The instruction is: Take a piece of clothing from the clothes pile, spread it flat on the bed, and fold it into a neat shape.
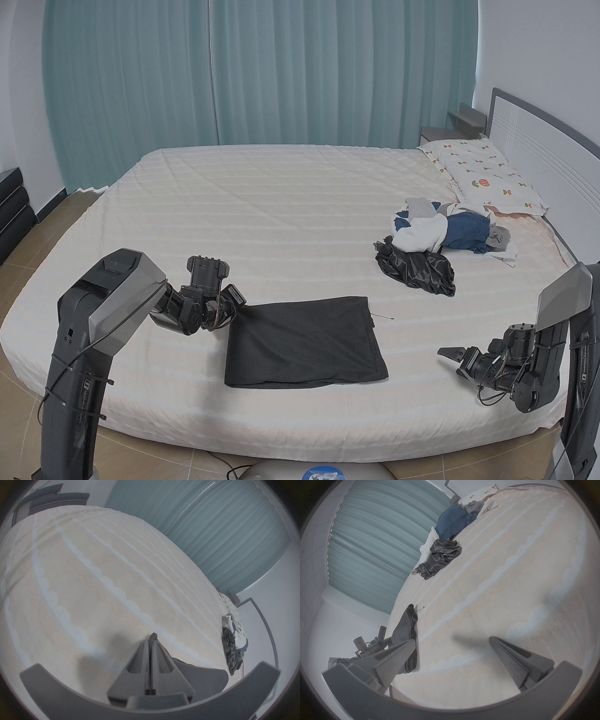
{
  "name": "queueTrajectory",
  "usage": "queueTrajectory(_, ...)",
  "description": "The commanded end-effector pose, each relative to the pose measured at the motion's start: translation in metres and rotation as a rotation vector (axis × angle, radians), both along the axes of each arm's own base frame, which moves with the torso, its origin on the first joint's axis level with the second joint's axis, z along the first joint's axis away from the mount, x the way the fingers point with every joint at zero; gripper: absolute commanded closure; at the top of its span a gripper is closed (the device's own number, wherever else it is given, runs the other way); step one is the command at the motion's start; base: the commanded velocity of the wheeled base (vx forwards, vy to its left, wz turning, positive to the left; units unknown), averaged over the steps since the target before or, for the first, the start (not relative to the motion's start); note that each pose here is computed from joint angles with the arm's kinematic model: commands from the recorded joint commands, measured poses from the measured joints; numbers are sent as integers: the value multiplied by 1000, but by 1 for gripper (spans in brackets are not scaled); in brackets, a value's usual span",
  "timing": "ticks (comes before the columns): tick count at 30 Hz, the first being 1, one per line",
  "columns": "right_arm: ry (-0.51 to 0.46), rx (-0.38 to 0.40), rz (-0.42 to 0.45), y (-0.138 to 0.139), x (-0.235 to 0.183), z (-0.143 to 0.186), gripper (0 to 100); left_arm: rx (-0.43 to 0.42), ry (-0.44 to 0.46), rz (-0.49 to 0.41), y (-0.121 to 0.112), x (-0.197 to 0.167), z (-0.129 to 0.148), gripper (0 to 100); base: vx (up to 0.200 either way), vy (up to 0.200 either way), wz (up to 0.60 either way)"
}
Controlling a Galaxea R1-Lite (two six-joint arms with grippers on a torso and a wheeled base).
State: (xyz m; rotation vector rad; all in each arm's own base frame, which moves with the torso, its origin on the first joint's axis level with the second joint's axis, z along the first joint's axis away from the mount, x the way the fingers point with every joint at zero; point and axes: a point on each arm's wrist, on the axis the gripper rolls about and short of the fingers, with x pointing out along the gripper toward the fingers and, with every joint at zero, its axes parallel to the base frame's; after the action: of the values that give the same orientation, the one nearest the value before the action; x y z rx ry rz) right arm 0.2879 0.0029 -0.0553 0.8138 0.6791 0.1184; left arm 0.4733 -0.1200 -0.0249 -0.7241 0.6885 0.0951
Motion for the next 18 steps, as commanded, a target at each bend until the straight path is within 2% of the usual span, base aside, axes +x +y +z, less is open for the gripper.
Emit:
queueTrajectory(1, -10, 0, 0, 0, 0, 1, 0, 5, -7, 11, 1, 2, -1, 100, 0, 0, 0)
queueTrajectory(10, -10, 0, 0, 0, 0, 1, 0, 2, -5, 12, 1, 2, -1, 100, 0, 0, 0)
queueTrajectory(11, -10, 0, 0, 0, 0, 1, 0, 2, -6, 13, 1, 2, 0, 0, 0, 0, 0)
queueTrajectory(18, -10, 0, 0, 0, 0, 1, 0, -10, 8, 9, 6, -1, 0, 0, 0, 0, 0)
